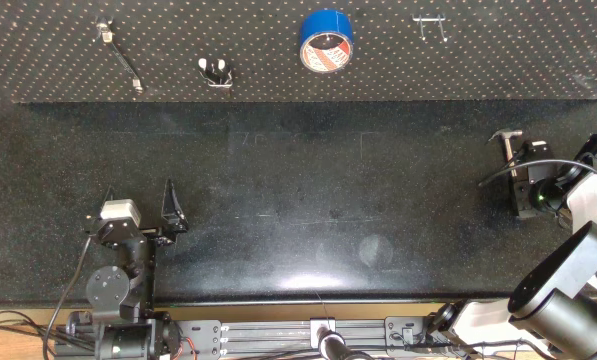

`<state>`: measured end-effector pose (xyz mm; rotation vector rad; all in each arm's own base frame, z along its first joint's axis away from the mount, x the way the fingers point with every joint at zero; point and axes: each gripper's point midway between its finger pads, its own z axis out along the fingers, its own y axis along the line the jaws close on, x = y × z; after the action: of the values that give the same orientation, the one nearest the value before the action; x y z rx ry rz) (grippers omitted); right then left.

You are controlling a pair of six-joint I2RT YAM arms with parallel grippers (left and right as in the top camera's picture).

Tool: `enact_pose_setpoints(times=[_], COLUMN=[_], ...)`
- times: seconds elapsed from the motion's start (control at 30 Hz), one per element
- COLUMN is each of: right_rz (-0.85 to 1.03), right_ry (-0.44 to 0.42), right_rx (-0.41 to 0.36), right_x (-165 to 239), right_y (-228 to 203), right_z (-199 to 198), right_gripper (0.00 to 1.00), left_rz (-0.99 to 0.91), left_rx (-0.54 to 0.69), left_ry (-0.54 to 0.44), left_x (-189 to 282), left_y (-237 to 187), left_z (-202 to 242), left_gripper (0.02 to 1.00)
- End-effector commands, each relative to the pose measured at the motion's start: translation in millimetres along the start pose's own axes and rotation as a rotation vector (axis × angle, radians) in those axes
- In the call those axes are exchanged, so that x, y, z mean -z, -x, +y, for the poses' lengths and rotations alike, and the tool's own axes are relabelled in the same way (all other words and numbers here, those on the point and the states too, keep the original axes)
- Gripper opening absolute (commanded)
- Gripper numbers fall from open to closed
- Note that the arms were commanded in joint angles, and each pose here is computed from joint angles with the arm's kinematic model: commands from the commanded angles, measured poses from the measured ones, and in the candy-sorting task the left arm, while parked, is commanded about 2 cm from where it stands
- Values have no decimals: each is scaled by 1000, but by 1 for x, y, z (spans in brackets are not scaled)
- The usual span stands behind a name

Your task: Place Tools Onto Pegboard

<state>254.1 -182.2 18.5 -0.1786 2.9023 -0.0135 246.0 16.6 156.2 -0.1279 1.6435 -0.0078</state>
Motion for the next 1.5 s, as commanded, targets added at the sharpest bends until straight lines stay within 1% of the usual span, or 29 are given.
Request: enact_pose_setpoints(times=[0.03,0.73,0.77,0.83,0.93,1.37,1.4,1.5], right_rz=[28,28,28,28,28,27,27,7], right_ry=[10,11,11,11,11,11,11,28], right_rx=[12,39,39,39,38,38,38,34], right_x=[-7,-7,-7,-7,-7,-7,-7,-5], right_y=[-6,-6,-6,-6,-6,-6,-6,-3], right_z=[0,0,0,0,0,0,0,3], right_gripper=[196,185,154,145,104,99,82,77], left_rz=[1,1,1,1,1,1,1,1], left_rx=[12,12,13,13,12,12,12,12], left_ry=[-11,-11,-11,-11,-11,-11,-11,-11], left_x=[1,1,1,1,1,1,1,1], left_y=[0,0,0,0,0,0,0,0], left_z=[-2,-2,-2,-2,-2,-2,-2,-2], left_gripper=[996,996,996,998,996,996,996,996])
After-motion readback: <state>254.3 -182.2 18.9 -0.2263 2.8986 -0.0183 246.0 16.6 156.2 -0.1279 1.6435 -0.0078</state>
